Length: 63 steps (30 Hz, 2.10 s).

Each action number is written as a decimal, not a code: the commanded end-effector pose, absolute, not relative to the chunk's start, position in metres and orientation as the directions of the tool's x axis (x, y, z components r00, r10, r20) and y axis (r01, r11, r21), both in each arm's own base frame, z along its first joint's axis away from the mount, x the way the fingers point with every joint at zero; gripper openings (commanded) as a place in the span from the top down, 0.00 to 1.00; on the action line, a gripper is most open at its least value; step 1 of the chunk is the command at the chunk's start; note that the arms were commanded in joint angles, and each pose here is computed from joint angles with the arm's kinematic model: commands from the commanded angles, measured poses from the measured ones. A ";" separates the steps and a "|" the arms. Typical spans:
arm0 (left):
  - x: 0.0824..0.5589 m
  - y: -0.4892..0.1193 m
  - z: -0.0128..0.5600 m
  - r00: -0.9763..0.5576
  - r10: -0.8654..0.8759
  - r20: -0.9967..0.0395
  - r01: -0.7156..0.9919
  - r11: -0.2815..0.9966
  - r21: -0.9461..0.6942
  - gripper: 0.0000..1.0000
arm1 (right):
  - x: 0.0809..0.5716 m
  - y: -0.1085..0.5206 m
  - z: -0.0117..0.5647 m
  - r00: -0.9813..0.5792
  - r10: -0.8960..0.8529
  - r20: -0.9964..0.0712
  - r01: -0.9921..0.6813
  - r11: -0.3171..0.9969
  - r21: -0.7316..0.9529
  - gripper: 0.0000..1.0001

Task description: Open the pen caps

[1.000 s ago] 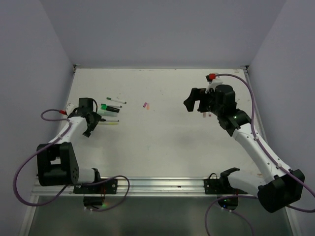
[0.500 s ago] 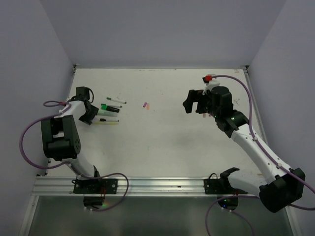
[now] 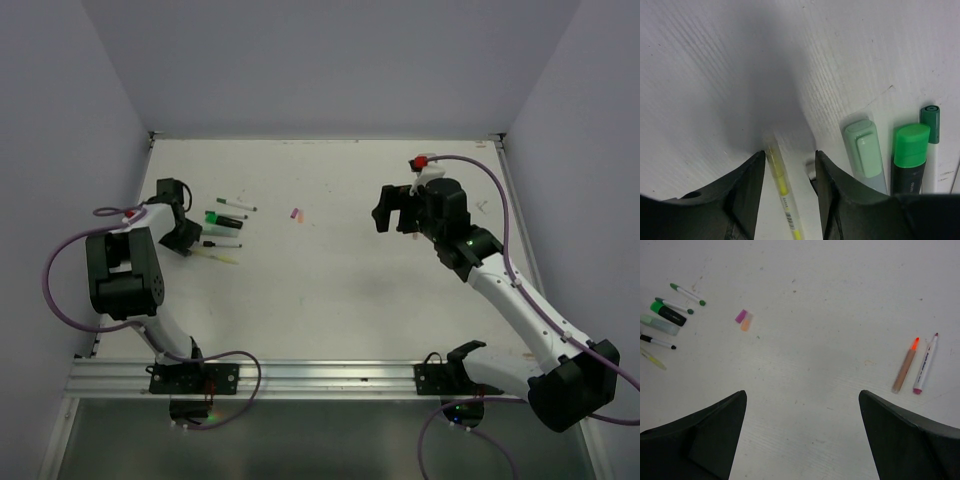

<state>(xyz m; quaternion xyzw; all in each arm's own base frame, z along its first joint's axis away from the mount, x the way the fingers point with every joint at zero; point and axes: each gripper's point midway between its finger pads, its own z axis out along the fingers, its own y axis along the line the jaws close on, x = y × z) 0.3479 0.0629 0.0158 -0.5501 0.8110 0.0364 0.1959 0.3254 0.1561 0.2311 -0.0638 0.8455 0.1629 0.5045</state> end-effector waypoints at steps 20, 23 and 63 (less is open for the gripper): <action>0.275 0.036 0.005 -0.459 -0.849 -0.262 -0.853 0.504 -0.139 1.00 | 0.318 0.176 0.249 -0.424 0.037 -0.905 -0.375 0.902 0.213 0.02; 0.276 0.028 0.016 -0.467 -0.842 -0.270 -0.825 0.524 -0.209 1.00 | 0.305 0.204 0.250 -0.434 0.021 -0.901 -0.501 0.826 0.260 0.02; 0.264 -0.209 0.275 -0.427 -0.629 -0.649 0.550 0.389 -0.739 1.00 | 0.240 0.389 0.233 -0.559 -0.007 -0.829 -0.703 0.534 0.469 0.52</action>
